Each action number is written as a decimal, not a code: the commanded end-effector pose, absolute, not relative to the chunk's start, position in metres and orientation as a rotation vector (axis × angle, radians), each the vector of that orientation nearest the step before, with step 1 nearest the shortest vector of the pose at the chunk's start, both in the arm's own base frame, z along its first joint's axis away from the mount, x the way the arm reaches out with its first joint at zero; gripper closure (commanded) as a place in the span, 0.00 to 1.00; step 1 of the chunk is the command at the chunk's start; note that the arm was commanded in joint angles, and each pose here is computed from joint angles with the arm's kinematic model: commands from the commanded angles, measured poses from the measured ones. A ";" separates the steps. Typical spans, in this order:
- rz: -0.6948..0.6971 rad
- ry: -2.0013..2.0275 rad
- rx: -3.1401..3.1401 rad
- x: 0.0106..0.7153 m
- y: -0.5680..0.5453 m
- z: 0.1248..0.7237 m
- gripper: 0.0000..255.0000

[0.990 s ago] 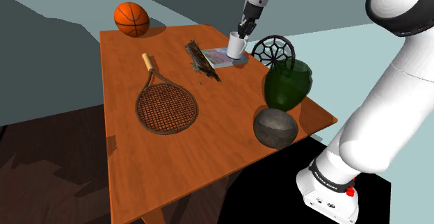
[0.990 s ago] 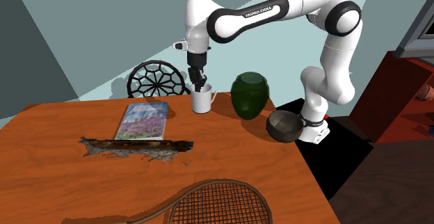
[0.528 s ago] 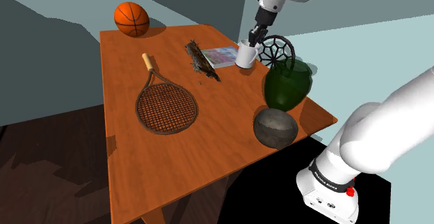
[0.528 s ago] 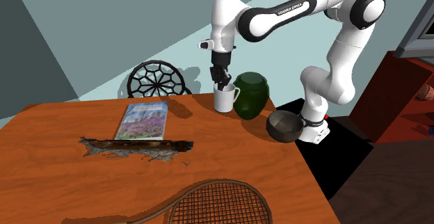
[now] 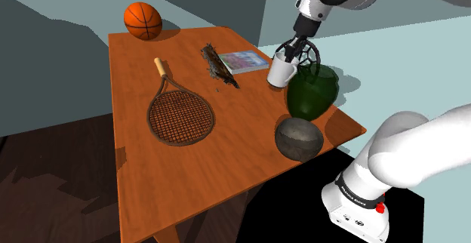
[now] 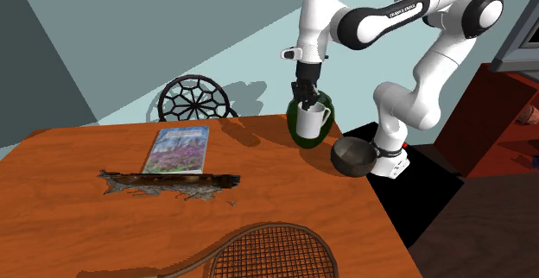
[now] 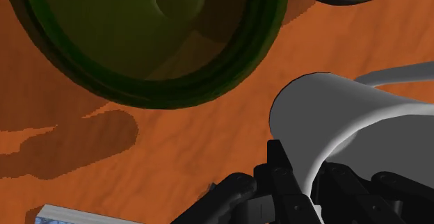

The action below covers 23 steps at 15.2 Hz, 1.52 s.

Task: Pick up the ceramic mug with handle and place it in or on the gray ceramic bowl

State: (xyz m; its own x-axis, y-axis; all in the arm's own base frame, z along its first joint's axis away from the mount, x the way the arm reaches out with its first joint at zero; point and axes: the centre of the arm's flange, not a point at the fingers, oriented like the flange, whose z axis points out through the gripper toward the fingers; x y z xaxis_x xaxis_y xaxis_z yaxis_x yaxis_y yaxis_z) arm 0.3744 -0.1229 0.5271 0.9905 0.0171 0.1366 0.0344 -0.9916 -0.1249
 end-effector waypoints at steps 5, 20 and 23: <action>-0.205 -0.039 -3.008 0.303 -0.088 0.530 1.00; -0.205 -0.039 -3.008 0.199 -0.035 0.503 1.00; -0.205 -0.039 -3.008 0.199 -0.035 0.487 1.00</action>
